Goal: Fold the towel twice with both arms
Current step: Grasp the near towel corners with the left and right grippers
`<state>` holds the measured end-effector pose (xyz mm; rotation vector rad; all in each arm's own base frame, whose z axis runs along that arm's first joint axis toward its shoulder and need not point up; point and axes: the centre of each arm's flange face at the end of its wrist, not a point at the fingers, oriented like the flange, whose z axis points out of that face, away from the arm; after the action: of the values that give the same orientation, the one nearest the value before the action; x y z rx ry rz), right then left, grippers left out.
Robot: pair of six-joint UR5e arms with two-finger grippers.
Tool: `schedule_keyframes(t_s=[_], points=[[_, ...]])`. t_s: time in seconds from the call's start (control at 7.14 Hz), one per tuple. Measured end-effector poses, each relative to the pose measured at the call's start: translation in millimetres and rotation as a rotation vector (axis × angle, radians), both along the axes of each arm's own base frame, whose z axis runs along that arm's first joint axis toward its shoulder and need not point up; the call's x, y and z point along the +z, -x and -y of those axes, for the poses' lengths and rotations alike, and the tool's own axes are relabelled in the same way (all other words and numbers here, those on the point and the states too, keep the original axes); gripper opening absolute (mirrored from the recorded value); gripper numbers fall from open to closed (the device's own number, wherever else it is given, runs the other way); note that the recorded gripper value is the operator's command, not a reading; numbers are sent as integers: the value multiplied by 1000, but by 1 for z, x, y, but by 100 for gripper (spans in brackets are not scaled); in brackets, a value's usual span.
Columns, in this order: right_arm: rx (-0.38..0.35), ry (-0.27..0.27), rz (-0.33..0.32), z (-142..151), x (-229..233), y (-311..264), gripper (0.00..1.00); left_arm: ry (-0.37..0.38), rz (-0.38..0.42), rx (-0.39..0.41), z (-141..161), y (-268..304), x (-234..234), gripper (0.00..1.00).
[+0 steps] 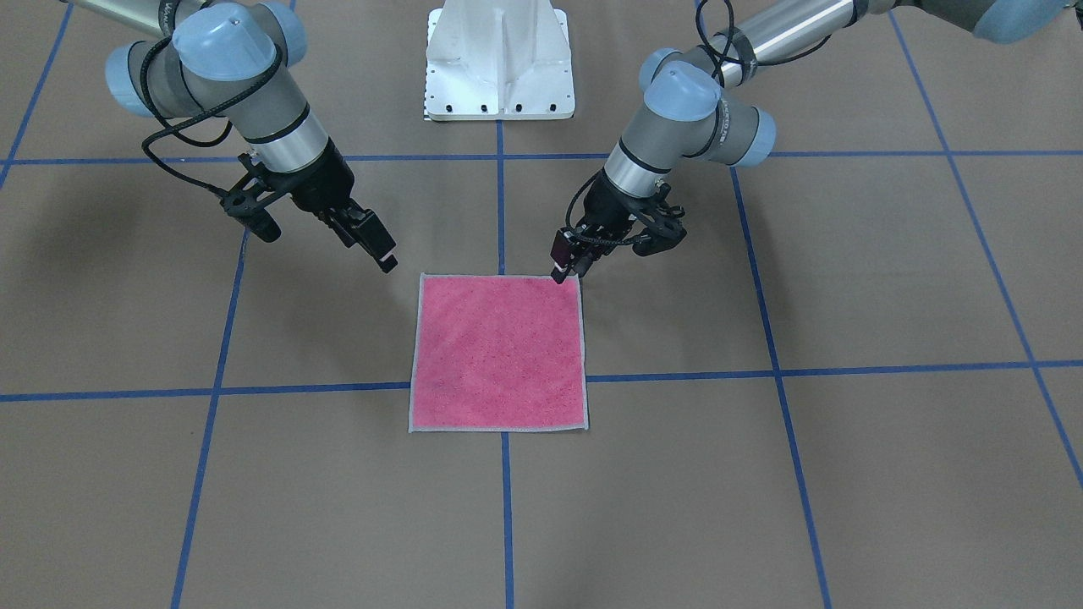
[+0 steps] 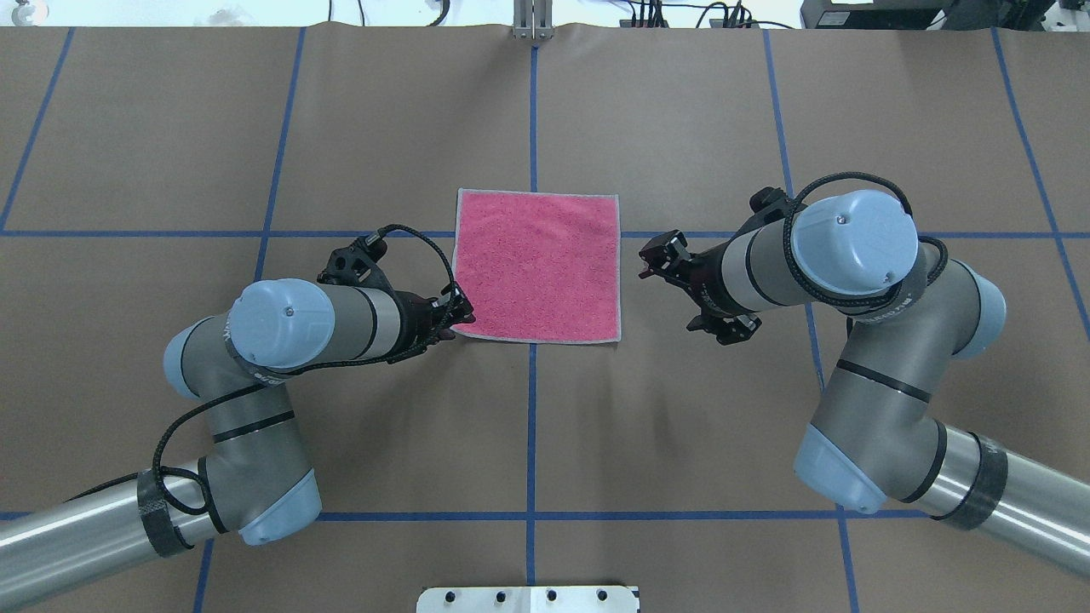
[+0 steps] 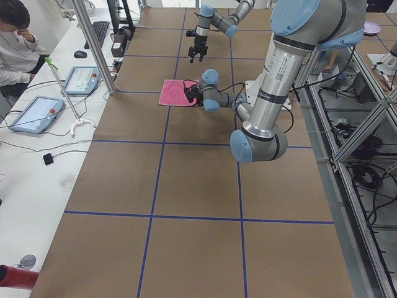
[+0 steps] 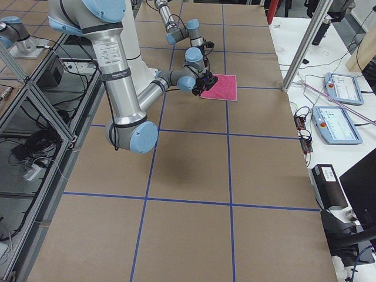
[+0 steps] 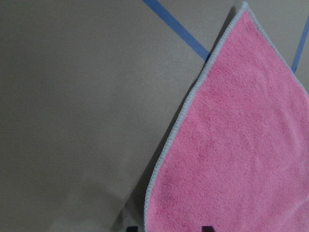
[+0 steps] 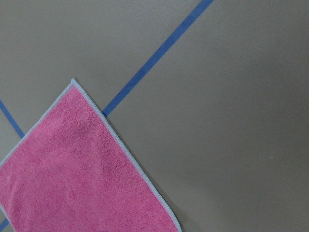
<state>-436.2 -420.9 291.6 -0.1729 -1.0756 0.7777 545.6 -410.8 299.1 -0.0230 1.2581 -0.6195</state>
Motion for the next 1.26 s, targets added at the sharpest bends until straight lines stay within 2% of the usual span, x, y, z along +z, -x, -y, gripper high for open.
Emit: schedule_keyframes(t_s=[0.42, 0.84, 0.98, 1.12, 1.26], points=[[1, -3, -2, -2, 0, 2, 95, -16, 22, 7, 1, 0, 4, 37], [1, -2, -2, -2, 0, 2, 95, -15, 31, 8, 2, 0, 5, 17], [1, -3, -2, -2, 0, 2, 95, -14, 34, 8, 2, 0, 6, 0], [0, -3, -2, -3, 0, 3, 95, -12, 38, 8, 2, 0, 7, 0], [-3, -4, -3, -4, 0, 4, 100, -14, 44, 10, 2, 0, 10, 0]])
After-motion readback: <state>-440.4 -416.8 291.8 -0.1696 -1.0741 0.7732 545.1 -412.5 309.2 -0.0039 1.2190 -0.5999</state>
